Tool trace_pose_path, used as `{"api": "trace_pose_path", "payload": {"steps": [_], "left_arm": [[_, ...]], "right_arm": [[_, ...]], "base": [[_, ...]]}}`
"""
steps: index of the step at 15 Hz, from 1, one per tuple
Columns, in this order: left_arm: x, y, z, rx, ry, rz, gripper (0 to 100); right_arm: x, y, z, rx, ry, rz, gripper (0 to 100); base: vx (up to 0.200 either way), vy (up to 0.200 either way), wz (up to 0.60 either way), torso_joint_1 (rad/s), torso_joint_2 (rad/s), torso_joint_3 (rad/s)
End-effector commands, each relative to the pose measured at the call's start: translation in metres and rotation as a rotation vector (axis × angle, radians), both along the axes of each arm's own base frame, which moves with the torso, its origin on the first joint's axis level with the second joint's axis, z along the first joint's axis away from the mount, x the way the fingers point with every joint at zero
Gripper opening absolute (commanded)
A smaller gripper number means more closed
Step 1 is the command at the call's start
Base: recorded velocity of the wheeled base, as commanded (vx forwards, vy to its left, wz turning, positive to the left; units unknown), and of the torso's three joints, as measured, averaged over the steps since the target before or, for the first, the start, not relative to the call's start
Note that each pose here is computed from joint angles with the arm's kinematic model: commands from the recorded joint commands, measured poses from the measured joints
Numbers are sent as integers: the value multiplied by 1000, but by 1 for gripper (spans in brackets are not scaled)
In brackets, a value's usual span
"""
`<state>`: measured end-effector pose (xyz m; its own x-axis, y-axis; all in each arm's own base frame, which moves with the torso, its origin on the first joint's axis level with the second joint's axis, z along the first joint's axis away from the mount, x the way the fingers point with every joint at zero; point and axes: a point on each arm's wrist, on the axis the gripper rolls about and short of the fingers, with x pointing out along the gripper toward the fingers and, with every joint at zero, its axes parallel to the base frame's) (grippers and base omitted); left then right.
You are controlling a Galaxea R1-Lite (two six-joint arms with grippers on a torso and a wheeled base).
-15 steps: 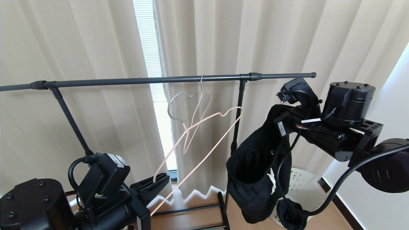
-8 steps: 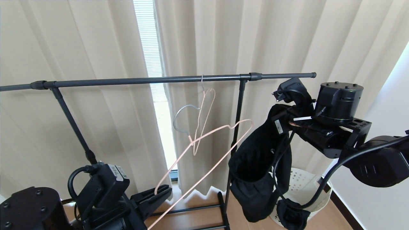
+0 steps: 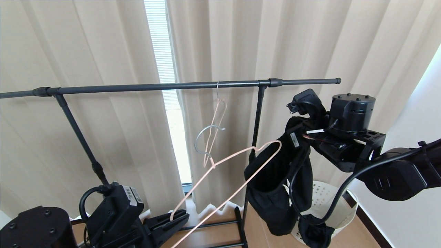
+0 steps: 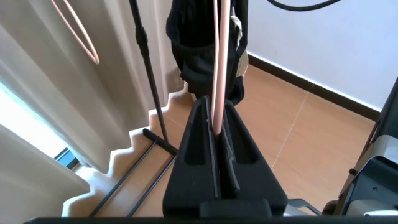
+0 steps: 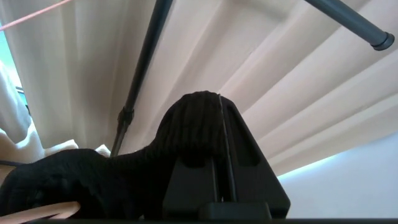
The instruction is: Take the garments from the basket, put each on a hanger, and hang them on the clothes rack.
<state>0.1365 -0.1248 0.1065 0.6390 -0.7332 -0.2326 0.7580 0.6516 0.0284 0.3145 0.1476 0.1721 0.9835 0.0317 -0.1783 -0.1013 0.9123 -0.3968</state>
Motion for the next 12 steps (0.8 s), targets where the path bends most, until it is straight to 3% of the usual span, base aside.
{"api": "trace_pose_path", "payload": {"steps": [1,8,12], "left_arm": [[1,-3,-4,12,14,-5,0],[8,-9,-7,18,28,-1,0],[8,-15,-5,-6,42,-14,0]], "right_arm": [[-1,4,-2,2,5,9,0],[-15,24,-5,13,14,50,0],[-24,36,-6,13,16,55,0]], "base": [[0,0,0,0,0,0],[0,0,0,0,0,0],[0,0,0,0,0,0]]}}
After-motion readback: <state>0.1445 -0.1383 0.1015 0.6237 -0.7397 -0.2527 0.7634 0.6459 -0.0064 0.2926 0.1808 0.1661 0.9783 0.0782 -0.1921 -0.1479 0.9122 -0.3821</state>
